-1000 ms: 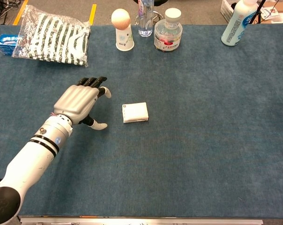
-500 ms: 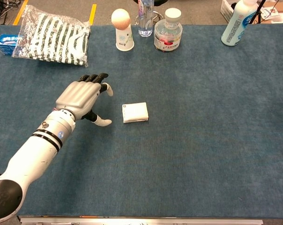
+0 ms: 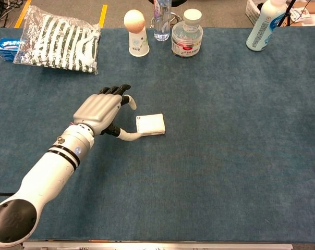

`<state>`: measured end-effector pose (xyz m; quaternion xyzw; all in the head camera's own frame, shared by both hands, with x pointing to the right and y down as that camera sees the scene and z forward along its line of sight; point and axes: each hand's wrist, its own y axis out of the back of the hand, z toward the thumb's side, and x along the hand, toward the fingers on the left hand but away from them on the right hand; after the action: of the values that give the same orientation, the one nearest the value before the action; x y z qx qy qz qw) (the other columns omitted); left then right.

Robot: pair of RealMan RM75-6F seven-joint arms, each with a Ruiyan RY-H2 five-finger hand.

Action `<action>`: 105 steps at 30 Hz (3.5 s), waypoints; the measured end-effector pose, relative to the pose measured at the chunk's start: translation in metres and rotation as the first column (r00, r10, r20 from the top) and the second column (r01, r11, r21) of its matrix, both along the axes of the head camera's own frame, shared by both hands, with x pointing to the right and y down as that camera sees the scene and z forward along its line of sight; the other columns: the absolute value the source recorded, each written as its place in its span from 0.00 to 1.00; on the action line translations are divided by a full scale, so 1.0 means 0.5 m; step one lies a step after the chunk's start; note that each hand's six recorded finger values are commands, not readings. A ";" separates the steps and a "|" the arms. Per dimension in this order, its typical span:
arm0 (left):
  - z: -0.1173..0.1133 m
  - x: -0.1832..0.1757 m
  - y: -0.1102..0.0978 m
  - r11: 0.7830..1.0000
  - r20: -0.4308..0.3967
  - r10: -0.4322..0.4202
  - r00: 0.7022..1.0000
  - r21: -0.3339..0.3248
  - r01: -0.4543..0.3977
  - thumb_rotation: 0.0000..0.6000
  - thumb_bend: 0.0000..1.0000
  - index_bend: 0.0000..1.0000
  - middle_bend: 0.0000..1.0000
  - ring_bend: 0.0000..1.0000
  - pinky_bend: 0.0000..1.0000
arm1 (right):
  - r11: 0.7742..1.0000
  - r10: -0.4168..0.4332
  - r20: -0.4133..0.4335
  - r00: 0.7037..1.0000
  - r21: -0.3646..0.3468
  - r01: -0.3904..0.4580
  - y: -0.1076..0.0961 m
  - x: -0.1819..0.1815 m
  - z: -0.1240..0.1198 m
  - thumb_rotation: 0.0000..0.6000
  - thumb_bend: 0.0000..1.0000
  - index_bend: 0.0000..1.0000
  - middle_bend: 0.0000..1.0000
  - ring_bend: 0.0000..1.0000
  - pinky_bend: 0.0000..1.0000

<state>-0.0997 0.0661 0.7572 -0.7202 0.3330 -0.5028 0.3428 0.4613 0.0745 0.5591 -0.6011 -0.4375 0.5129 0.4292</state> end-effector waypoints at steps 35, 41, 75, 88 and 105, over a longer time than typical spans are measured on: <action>0.051 0.017 -0.009 1.000 0.053 0.004 0.999 0.016 -0.005 0.80 0.14 0.33 0.00 0.00 0.00 | 1.000 0.008 0.005 1.000 -0.003 -0.008 -0.003 0.006 -0.001 1.00 0.00 0.35 0.27 0.04 0.12; 0.051 0.021 -0.007 1.000 0.043 0.006 0.999 0.014 -0.007 0.81 0.14 0.33 0.00 0.00 0.00 | 1.000 0.008 0.004 1.000 -0.004 -0.008 -0.003 0.007 0.000 1.00 0.00 0.35 0.27 0.04 0.12; 0.063 0.041 -0.017 0.999 -0.012 -0.033 0.999 0.004 0.033 0.67 0.14 0.41 0.00 0.00 0.00 | 1.000 0.009 0.004 1.000 -0.008 -0.009 -0.004 0.008 0.002 1.00 0.00 0.35 0.27 0.04 0.12; 0.065 0.041 -0.017 0.999 -0.013 -0.037 0.999 0.017 0.037 0.67 0.14 0.50 0.00 0.00 0.00 | 1.000 0.009 0.002 1.000 -0.009 -0.009 -0.004 0.007 0.003 1.00 0.00 0.36 0.27 0.04 0.12; 0.061 0.045 -0.010 1.000 -0.030 -0.017 0.999 0.006 0.018 0.69 0.14 0.33 0.00 0.00 0.00 | 1.000 0.010 0.001 1.000 -0.013 -0.010 -0.005 0.008 0.005 1.00 0.00 0.35 0.27 0.04 0.12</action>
<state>-0.0773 0.0610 0.7877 -0.7237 0.3460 -0.4939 0.3355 0.4652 0.0722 0.5617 -0.6020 -0.4374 0.5176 0.4223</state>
